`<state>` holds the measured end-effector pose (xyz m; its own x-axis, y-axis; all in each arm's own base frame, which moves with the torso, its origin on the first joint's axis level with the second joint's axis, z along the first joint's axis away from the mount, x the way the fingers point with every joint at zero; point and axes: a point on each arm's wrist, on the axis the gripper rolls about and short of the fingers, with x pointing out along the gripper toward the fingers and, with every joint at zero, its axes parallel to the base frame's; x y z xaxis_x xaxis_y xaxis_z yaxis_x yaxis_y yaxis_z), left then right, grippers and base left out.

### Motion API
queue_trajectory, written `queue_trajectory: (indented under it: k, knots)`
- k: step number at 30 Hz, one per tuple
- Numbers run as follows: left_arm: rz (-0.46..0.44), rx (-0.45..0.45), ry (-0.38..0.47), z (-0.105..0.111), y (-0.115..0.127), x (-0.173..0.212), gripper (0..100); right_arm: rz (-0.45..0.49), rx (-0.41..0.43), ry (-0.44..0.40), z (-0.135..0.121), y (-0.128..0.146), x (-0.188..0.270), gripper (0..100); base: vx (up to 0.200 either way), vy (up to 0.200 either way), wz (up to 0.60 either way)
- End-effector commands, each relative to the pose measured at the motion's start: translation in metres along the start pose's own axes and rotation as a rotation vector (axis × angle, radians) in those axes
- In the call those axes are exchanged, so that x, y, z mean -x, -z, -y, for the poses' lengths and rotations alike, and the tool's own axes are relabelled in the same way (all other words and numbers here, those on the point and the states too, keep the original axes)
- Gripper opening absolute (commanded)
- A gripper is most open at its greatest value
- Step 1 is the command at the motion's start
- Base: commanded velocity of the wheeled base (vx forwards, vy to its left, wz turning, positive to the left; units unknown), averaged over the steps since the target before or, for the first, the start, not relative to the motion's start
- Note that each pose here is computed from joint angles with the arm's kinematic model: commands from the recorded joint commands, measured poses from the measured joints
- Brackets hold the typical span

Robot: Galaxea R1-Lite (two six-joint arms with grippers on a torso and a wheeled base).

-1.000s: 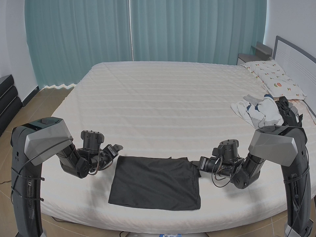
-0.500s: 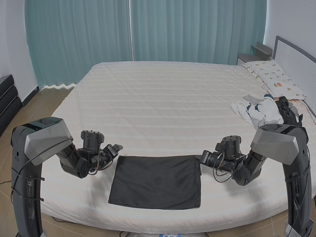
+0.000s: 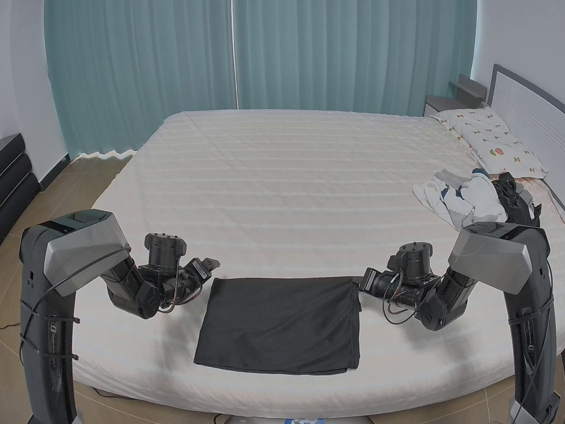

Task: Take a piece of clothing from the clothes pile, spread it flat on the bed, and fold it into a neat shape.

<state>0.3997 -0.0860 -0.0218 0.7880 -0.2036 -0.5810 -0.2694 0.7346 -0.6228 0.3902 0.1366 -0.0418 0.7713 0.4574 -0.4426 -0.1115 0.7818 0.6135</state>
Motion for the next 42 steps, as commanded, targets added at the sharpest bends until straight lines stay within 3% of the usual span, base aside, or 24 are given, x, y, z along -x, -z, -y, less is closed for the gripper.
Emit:
queue_trajectory:
  k: [1, 9, 10, 20, 22, 29, 34, 37, 42]
  knots:
    - [-0.001, 0.0, 0.0, 0.0, 0.0, 0.0, 100, -0.009, -0.002, 0.006, 0.003, 0.004, -0.002, 0, 0.0, 0.0, 0.0]
    - [-0.002, 0.0, -0.001, 0.0, 0.0, 0.0, 100, -0.021, -0.001, 0.016, 0.005, 0.006, -0.003, 0, 0.0, 0.0, 0.0]
    - [-0.002, 0.0, -0.001, 0.0, 0.0, 0.0, 100, -0.023, -0.002, 0.018, 0.006, 0.007, -0.003, 100, 0.0, 0.0, 0.0]
    - [-0.001, 0.004, 0.0, 0.0, 0.0, 0.002, 100, -0.014, -0.008, 0.029, 0.007, 0.007, 0.001, 100, 0.0, 0.0, 0.0]
    - [0.003, 0.007, -0.001, 0.0, -0.002, 0.005, 100, 0.044, -0.028, 0.081, 0.014, -0.009, 0.017, 100, 0.0, 0.0, 0.0]
    - [0.083, 0.019, 0.035, 0.011, -0.03, 0.03, 100, 0.148, -0.061, 0.102, 0.009, -0.042, 0.078, 100, 0.0, 0.0, 0.0]
    - [0.169, 0.008, 0.062, 0.018, -0.056, 0.079, 100, 0.243, -0.059, 0.082, -0.011, -0.063, 0.141, 100, 0.0, 0.0, 0.0]
    - [0.231, -0.012, 0.104, 0.029, -0.066, 0.128, 100, 0.298, -0.034, 0.056, -0.028, -0.069, 0.178, 100, 0.0, 0.0, 0.0]
    - [0.345, -0.071, 0.166, 0.038, -0.074, 0.2, 100, 0.4, 0.088, 0.002, -0.054, -0.074, 0.236, 100, 0.0, 0.0, 0.0]
